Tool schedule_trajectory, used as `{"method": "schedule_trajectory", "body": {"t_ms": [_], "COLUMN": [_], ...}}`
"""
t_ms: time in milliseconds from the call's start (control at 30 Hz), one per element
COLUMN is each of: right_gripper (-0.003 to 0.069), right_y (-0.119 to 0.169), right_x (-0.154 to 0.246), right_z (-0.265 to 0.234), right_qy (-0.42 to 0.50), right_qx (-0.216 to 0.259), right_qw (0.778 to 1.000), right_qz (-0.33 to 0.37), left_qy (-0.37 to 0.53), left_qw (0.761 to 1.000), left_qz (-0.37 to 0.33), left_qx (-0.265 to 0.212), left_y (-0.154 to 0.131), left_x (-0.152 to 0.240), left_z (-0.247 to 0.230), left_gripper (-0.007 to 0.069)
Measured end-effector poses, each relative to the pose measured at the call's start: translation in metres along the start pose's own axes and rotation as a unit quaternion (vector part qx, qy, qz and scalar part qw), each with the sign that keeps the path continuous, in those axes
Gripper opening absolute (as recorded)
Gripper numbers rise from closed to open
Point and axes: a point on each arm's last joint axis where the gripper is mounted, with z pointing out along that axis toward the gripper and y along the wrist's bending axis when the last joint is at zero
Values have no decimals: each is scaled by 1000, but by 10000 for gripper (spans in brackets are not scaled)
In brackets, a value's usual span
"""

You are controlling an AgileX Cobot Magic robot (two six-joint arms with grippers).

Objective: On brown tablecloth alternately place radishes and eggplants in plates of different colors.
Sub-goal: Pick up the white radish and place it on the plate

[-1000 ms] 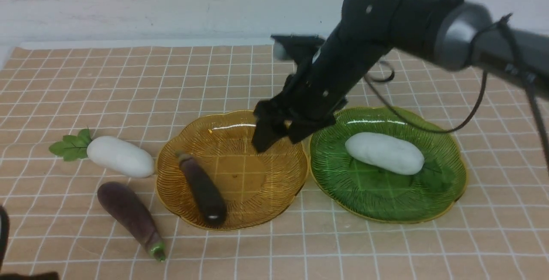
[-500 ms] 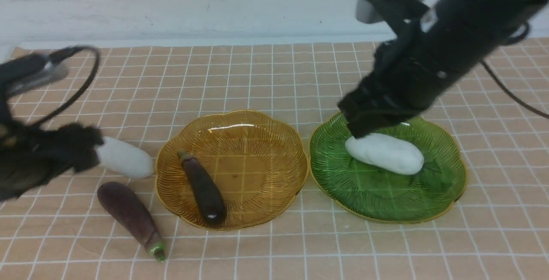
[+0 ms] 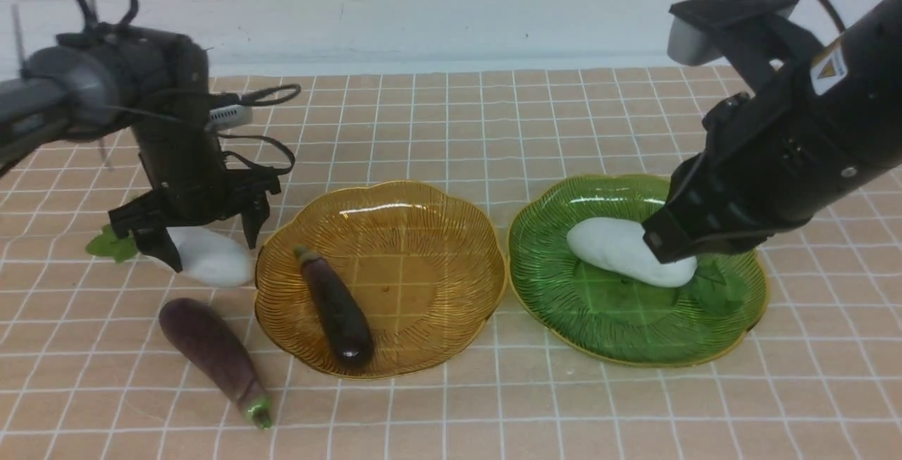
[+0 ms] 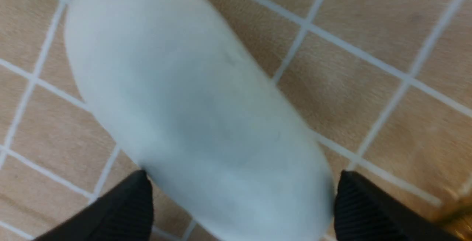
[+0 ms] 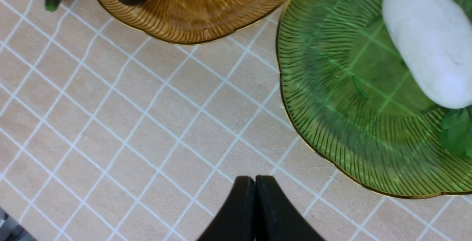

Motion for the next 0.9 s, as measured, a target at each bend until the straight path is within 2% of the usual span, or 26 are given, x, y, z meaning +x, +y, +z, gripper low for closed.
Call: {"method": "schedule_trajectory", "body": {"t_ms": [167, 300, 333, 433, 467, 600, 767, 900], "right_gripper": [-15, -15, -15, -15, -15, -15, -15, -15], "right_y": [0, -1, -1, -1, -1, 0, 0, 0], "right_x": [0, 1, 1, 1, 1, 1, 1, 1], "right_z": [-2, -2, -2, -2, -2, -2, -2, -2], "right_qy": [-2, -1, -1, -1, -1, -2, -2, -3], "right_qx": [3, 5, 5, 5, 5, 4, 3, 5], "right_qw": [1000, 1000, 1000, 1000, 1000, 1000, 1000, 1000], "right_qz": [-2, -2, -2, -2, -2, -2, -2, -4], "left_qy": [23, 6, -6, -22, -33, -33, -34, -49], "left_qw": [999, 997, 997, 996, 995, 993, 991, 989], "left_qz": [38, 72, 80, 86, 86, 83, 99, 121], "left_qx": [-22, -14, -16, -31, -50, -71, -78, -68], "left_y": [-22, -37, -41, -40, -37, -34, -34, -34], "left_x": [-21, -26, -27, -30, -32, -33, -34, -35], "left_z": [25, 23, 17, 15, 14, 22, 22, 4], "left_gripper": [582, 531, 498, 459, 421, 394, 324, 314]}}
